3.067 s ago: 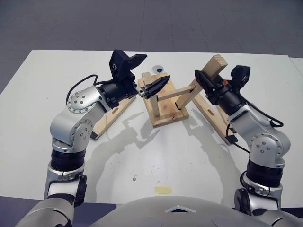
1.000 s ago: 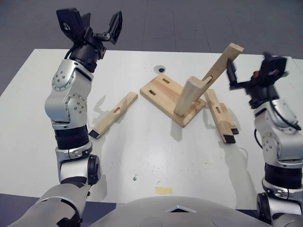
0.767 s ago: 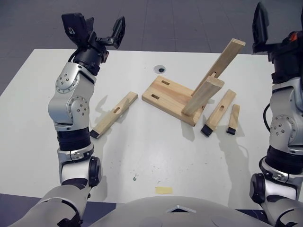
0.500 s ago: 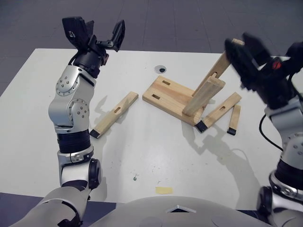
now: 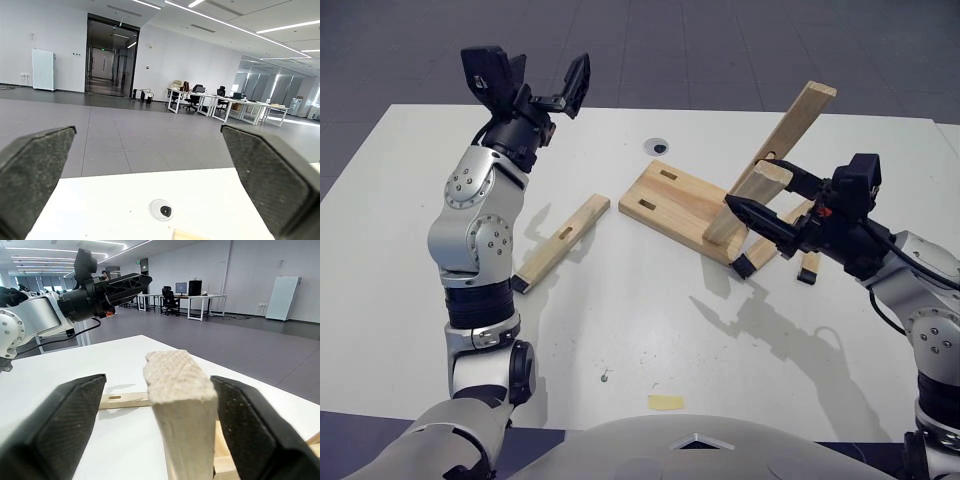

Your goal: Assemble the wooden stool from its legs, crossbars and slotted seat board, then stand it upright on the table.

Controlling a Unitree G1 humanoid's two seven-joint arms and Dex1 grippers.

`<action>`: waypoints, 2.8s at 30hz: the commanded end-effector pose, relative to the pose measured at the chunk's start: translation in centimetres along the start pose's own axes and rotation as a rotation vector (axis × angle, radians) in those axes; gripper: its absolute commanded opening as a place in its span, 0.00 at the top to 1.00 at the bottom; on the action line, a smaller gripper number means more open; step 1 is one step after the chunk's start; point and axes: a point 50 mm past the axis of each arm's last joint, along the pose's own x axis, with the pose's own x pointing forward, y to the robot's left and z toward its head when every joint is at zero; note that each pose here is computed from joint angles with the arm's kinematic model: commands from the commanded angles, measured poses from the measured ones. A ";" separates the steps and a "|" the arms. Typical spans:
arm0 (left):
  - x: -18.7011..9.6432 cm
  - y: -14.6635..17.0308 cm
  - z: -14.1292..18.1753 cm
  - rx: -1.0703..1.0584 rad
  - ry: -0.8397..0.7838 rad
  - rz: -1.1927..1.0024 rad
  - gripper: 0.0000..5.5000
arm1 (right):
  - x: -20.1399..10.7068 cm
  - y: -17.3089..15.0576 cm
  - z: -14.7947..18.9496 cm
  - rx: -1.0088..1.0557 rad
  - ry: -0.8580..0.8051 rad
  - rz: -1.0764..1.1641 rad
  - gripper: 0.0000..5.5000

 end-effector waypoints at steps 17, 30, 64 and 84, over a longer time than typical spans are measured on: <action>0.2 0.0 -0.3 -0.017 0.017 -0.021 0.02 | -1.6 -2.9 -1.1 -0.019 0.286 0.352 0.80; 0.8 -0.1 -0.5 -0.021 0.022 -0.047 0.02 | -0.4 -2.0 -0.2 0.040 0.420 0.688 0.80; 0.3 -1.3 -1.3 -0.008 0.081 -0.136 0.02 | 4.2 -6.5 -4.7 -0.124 -0.100 -0.654 0.07; -0.2 -1.1 -2.8 -0.002 0.127 -0.109 0.02 | 11.8 -2.8 -2.0 0.264 -0.229 -0.549 0.03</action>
